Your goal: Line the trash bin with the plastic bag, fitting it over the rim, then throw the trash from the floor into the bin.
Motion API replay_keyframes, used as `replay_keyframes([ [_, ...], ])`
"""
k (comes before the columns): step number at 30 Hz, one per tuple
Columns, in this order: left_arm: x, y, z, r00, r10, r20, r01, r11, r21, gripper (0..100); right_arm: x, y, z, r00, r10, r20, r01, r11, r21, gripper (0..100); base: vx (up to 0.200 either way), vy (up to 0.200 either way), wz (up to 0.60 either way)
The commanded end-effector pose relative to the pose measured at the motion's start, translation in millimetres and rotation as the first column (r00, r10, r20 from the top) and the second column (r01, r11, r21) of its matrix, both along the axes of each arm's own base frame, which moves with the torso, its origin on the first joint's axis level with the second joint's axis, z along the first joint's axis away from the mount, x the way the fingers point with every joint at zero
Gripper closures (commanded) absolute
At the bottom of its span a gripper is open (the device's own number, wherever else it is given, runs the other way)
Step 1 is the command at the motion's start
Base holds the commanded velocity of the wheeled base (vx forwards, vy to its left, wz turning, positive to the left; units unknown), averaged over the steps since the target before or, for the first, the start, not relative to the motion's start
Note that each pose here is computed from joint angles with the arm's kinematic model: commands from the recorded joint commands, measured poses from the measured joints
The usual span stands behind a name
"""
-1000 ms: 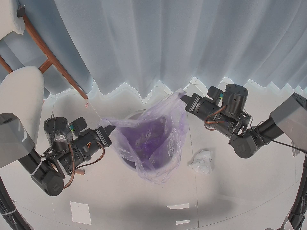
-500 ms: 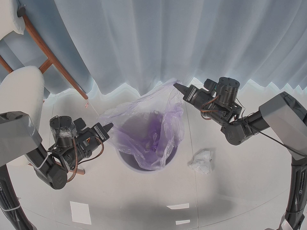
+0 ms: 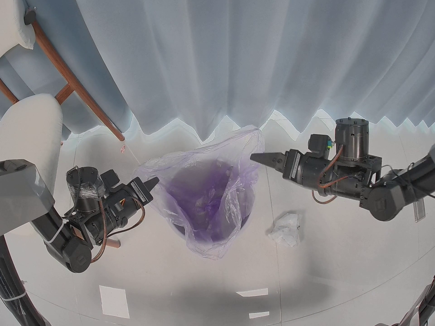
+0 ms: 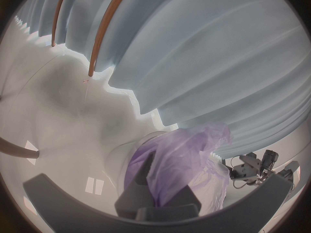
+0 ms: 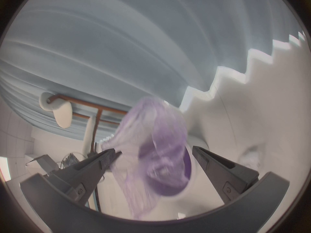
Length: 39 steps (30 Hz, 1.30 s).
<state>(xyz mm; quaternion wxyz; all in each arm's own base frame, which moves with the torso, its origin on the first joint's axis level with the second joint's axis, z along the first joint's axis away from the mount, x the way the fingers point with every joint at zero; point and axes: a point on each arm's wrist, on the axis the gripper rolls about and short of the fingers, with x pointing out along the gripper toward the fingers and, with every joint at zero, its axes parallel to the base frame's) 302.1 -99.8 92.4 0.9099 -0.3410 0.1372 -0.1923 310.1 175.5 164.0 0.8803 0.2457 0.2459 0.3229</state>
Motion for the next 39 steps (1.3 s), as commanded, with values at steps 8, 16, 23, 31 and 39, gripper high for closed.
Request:
replay_keyframes([
  [8,-10.8,-2.4,7.5,0.999,-0.020,0.035,0.019,0.999,0.028,100,-61.8,9.7,15.2,0.976,0.095,-0.198,-0.123,0.984,-0.132,0,0.000,0.000,0.00],
  [16,-16.1,-8.6,5.5,0.999,-0.043,0.027,0.042,0.999,0.033,100,-49.4,57.1,-15.1,0.975,0.089,-0.204,-0.130,0.971,-0.199,0,0.000,0.000,0.00],
  [23,-17.1,-9.2,5.7,0.998,-0.046,0.033,0.045,0.999,0.031,100,-29.7,74.4,-31.7,0.973,0.062,-0.220,-0.113,0.967,-0.227,0,0.000,0.000,0.00],
  [31,-17.9,-9.4,8.0,0.998,-0.048,0.040,0.046,0.999,0.028,100,-21.2,80.1,-50.0,0.971,0.026,-0.238,-0.091,0.960,-0.265,0,0.000,0.000,0.00],
  [39,-14.6,-4.6,9.0,0.999,-0.029,0.046,0.028,0.999,0.027,100,-29.6,71.3,-36.5,0.977,0.007,-0.212,-0.062,0.965,-0.254,100,0.000,0.000,0.00],
])
